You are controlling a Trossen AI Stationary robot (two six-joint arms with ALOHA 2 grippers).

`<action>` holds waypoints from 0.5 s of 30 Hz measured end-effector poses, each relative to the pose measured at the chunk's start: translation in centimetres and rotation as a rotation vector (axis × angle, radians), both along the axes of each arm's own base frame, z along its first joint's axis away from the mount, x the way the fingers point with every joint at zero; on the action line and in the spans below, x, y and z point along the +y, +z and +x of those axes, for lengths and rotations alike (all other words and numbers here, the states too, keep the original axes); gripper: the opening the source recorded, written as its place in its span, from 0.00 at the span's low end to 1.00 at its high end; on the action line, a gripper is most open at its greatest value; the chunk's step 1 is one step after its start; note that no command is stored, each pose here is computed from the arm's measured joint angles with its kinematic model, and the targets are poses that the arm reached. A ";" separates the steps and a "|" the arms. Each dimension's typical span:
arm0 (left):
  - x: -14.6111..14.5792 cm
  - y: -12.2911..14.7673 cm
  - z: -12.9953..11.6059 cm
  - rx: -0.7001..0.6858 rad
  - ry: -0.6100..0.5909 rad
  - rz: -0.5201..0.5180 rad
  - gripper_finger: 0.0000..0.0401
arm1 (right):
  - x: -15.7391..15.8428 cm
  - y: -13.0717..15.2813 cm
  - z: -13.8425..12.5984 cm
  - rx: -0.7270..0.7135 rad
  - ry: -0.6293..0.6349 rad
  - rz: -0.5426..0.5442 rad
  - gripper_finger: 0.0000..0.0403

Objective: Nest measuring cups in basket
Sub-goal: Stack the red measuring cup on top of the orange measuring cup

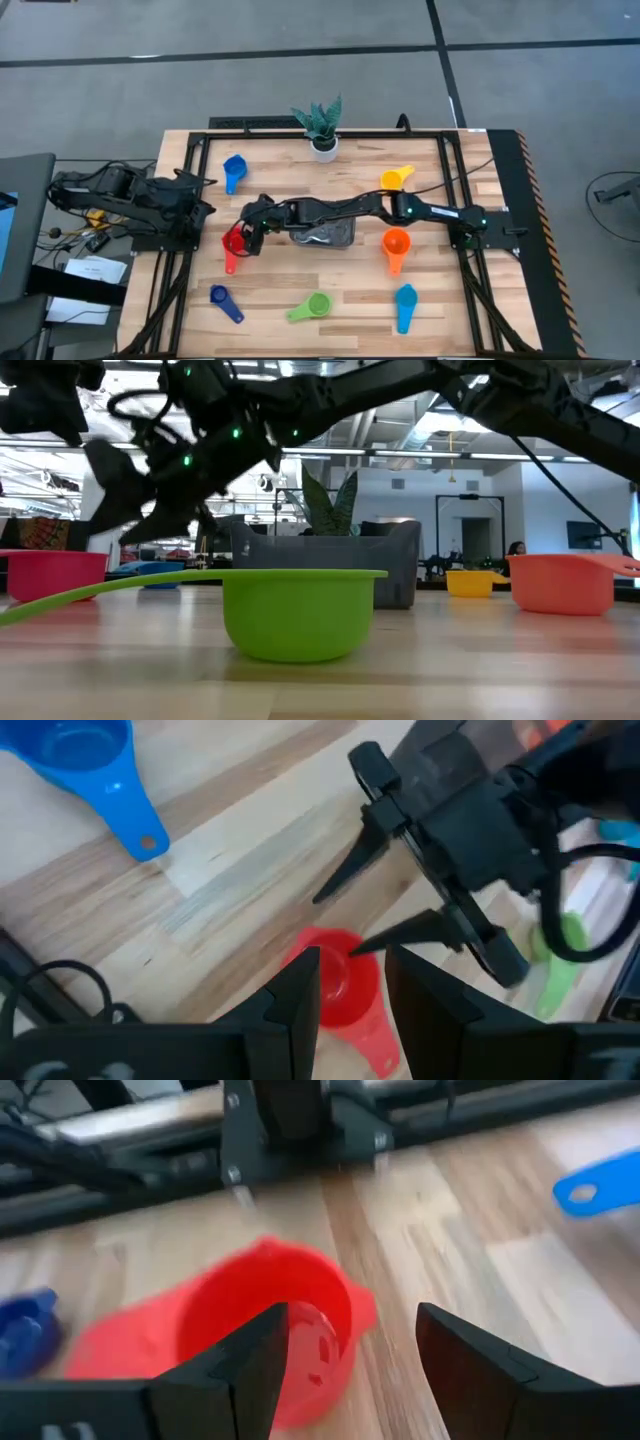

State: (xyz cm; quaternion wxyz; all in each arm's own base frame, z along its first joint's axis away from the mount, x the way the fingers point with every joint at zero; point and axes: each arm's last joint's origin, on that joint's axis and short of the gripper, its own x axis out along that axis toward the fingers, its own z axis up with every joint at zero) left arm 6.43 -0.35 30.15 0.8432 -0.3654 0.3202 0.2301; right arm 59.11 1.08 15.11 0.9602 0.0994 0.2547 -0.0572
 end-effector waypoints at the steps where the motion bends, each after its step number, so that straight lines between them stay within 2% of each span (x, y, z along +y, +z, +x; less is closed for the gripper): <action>1: 0.0 -0.1 0.1 0.012 -0.003 0.000 0.26 | -0.1 -0.4 0.0 0.011 0.003 -0.004 0.61; 9: -0.2 -0.3 0.9 0.061 -0.014 -0.004 0.26 | -0.3 -1.1 -0.3 0.086 0.066 -0.105 0.60; 15: -0.3 -0.5 1.4 0.088 -0.019 -0.008 0.26 | -0.3 -1.7 -0.8 0.166 0.095 -0.133 0.52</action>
